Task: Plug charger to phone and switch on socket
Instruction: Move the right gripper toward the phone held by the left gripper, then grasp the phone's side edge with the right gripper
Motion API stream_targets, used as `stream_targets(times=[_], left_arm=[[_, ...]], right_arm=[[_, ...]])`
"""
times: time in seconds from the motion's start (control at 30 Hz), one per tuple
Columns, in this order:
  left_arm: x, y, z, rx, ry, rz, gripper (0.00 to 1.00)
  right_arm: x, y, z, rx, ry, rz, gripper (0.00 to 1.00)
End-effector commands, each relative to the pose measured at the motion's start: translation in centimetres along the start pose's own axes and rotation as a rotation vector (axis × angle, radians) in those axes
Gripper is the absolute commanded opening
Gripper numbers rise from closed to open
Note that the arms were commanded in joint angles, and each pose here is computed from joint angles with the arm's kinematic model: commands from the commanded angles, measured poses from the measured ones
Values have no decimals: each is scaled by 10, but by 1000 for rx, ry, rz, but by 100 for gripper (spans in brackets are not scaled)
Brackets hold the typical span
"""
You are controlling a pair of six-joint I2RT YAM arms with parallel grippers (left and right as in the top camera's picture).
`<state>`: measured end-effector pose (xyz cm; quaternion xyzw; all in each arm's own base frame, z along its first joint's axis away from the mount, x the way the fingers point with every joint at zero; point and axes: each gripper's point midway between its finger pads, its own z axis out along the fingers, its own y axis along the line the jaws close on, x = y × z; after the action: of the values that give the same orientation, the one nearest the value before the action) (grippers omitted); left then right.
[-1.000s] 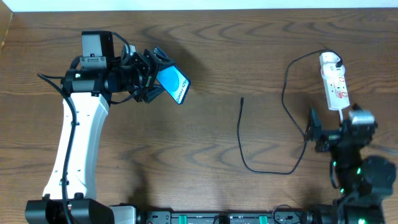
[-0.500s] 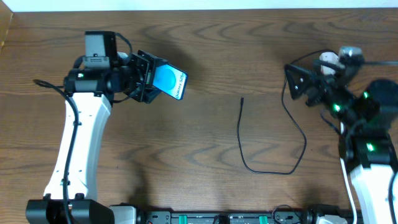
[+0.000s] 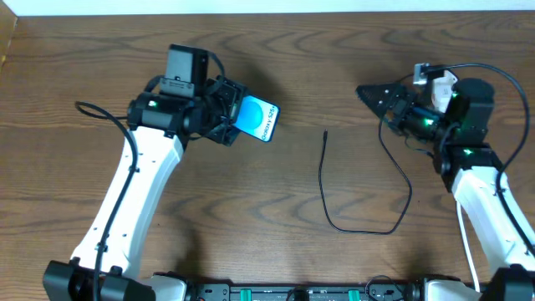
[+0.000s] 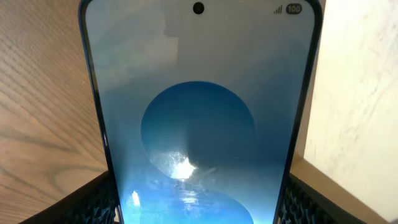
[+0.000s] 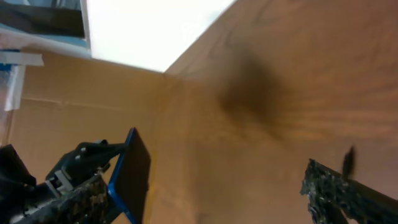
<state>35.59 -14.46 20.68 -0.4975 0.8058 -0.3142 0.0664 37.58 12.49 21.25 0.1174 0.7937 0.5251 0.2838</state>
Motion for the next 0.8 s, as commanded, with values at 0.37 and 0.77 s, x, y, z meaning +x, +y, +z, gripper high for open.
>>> stream_targets(times=[0.37, 0.77], left_arm=[[22, 3, 16, -41, -16, -126, 7], [45, 6, 29, -71, 18, -96, 7]], right_arm=[[76, 46, 41, -133, 248, -185, 95], [105, 59, 51, -174, 318, -292, 93]])
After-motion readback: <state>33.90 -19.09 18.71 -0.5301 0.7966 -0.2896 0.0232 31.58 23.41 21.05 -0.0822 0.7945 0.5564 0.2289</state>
